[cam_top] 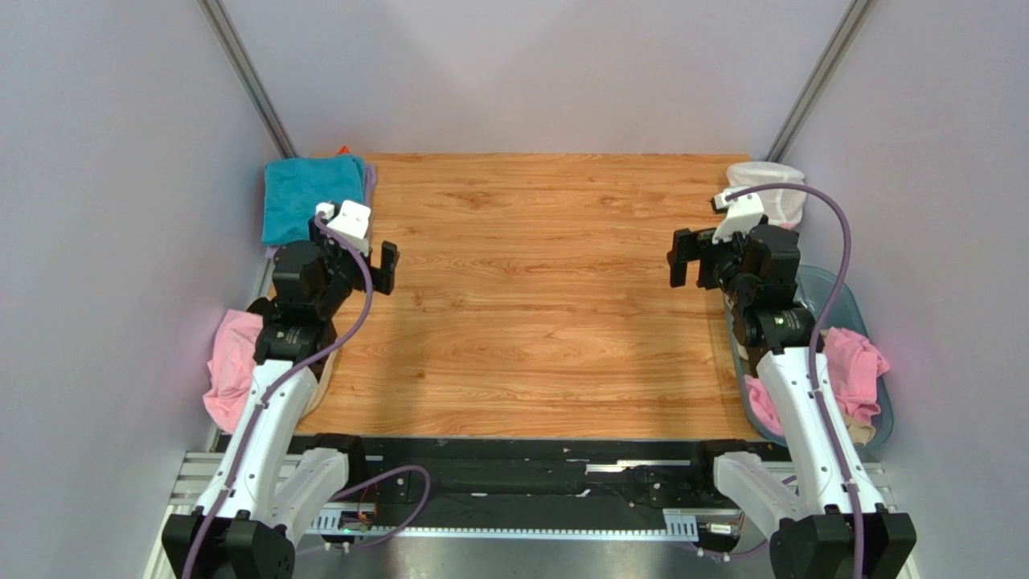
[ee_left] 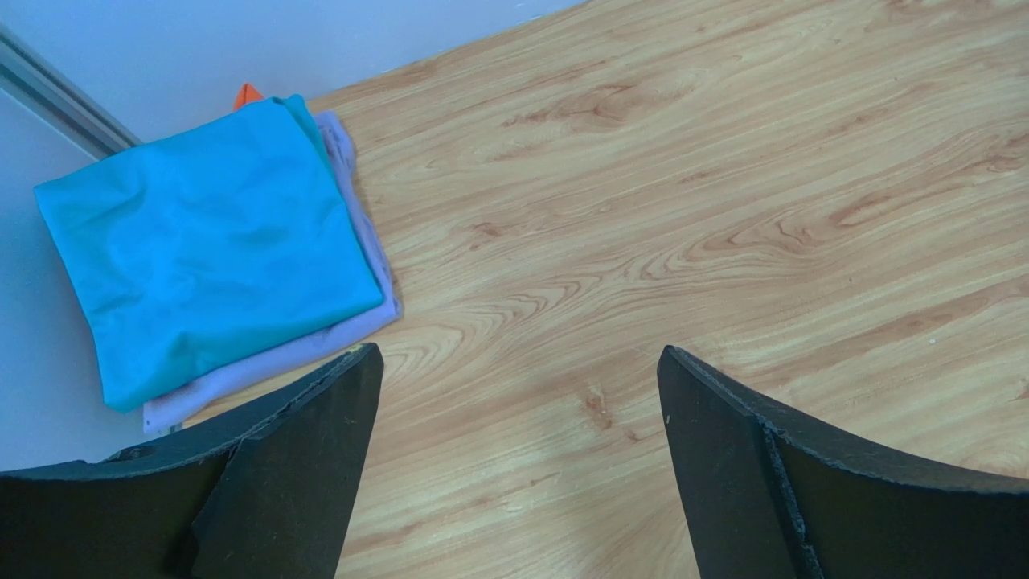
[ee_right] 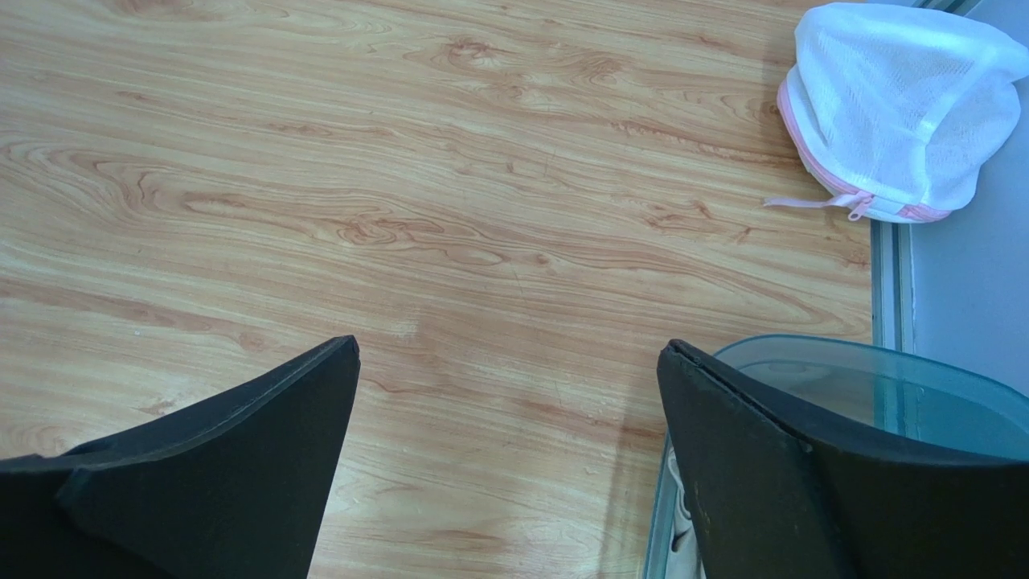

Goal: Fold and stack the t-shirts

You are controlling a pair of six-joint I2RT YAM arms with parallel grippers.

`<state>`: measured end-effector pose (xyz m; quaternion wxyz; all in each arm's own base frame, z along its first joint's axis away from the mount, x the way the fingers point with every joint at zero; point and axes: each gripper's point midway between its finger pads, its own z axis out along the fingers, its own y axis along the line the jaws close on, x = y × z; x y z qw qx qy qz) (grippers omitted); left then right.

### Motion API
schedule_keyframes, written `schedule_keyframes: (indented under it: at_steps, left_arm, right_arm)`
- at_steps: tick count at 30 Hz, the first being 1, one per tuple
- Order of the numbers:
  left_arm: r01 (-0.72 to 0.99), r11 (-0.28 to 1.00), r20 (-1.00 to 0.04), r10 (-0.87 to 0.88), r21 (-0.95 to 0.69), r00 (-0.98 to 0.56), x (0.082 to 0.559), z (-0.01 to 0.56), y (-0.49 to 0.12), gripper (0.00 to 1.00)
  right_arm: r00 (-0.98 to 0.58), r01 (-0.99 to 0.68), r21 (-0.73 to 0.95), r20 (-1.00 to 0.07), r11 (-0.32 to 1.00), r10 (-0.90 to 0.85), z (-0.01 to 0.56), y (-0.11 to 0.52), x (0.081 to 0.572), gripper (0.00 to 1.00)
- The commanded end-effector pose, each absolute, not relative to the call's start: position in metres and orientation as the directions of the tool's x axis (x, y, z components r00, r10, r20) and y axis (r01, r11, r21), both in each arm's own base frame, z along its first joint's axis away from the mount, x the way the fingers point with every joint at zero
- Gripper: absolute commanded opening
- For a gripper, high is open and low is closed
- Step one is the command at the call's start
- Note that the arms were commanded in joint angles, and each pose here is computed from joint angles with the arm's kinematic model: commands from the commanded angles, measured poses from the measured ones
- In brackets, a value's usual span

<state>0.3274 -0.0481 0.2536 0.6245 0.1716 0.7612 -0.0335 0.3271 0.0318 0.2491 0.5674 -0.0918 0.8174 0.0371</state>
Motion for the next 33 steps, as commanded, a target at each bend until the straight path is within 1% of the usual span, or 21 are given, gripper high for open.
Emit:
schedule_keyframes:
  at_steps: [1, 8, 9, 10, 12, 14, 18, 19, 23, 25, 27, 28, 30, 33]
  left_arm:
    - [0.316, 0.932, -0.962, 0.234, 0.180, -0.139, 0.327, 0.257, -0.049, 0.93]
    - [0.283, 0.939, -0.960, 0.241, 0.195, -0.139, 0.325, 0.260, -0.043, 0.92]
    - [0.274, 0.941, -0.961, 0.241, 0.197, -0.138, 0.325, 0.262, -0.041, 0.92]
    - [0.268, 0.943, -0.960, 0.242, 0.198, -0.143, 0.325, 0.262, -0.040, 0.92]
    - [0.262, 0.945, -0.959, 0.241, 0.197, -0.148, 0.325, 0.264, -0.039, 0.93]
    - [0.275, 0.942, -0.957, 0.244, 0.195, -0.155, 0.326, 0.262, -0.040, 0.93]
    - [0.325, 0.930, -0.945, 0.250, 0.173, -0.213, 0.330, 0.248, -0.047, 0.93]
    - [0.332, 0.928, -0.941, 0.252, 0.169, -0.226, 0.330, 0.245, -0.048, 0.93]
    - [0.364, 0.916, -0.936, 0.264, 0.167, -0.234, 0.330, 0.244, -0.053, 0.93]
    - [0.376, 0.910, -0.935, 0.272, 0.174, -0.227, 0.329, 0.244, -0.054, 0.93]
    - [0.391, 0.902, -0.934, 0.285, 0.184, -0.217, 0.326, 0.243, -0.056, 0.93]
    - [0.403, 0.897, -0.934, 0.287, 0.183, -0.214, 0.325, 0.242, -0.058, 0.93]
    - [0.413, 0.891, -0.930, 0.296, 0.188, -0.216, 0.325, 0.240, -0.058, 0.93]
    - [0.416, 0.890, -0.928, 0.299, 0.187, -0.224, 0.326, 0.238, -0.058, 0.93]
  right_arm:
    - [-0.324, -0.238, -0.063, -0.936, 0.969, -0.140, 0.248, 0.038, 0.323, 1.00]
    - [-0.342, -0.233, -0.078, -0.927, 0.969, -0.156, 0.251, 0.035, 0.324, 1.00]
    - [-0.355, -0.223, -0.088, -0.920, 0.971, -0.165, 0.249, 0.032, 0.326, 1.00]
    - [-0.372, -0.176, -0.111, -0.913, 0.978, -0.171, 0.247, 0.022, 0.329, 1.00]
    - [-0.404, -0.155, -0.144, -0.894, 0.977, -0.195, 0.248, 0.014, 0.328, 1.00]
    - [-0.465, -0.101, -0.198, -0.857, 0.975, -0.222, 0.237, -0.002, 0.328, 1.00]
    - [-0.520, -0.050, -0.275, -0.814, 0.960, -0.260, 0.239, -0.020, 0.325, 0.98]
    - [-0.551, -0.062, -0.285, -0.789, 0.956, -0.271, 0.233, -0.021, 0.321, 0.97]
    - [-0.595, -0.109, -0.317, -0.738, 0.942, -0.318, 0.228, -0.024, 0.311, 0.97]
    - [-0.632, -0.060, -0.363, -0.707, 0.930, -0.317, 0.225, -0.038, 0.306, 0.97]
    - [-0.660, -0.049, -0.400, -0.675, 0.915, -0.330, 0.221, -0.046, 0.302, 0.96]
    - [-0.673, -0.056, -0.404, -0.660, 0.913, -0.334, 0.217, -0.048, 0.298, 0.94]
    - [-0.667, -0.053, -0.404, -0.666, 0.913, -0.333, 0.218, -0.049, 0.293, 0.94]
    - [-0.673, -0.025, -0.413, -0.666, 0.910, -0.321, 0.216, -0.054, 0.284, 0.95]
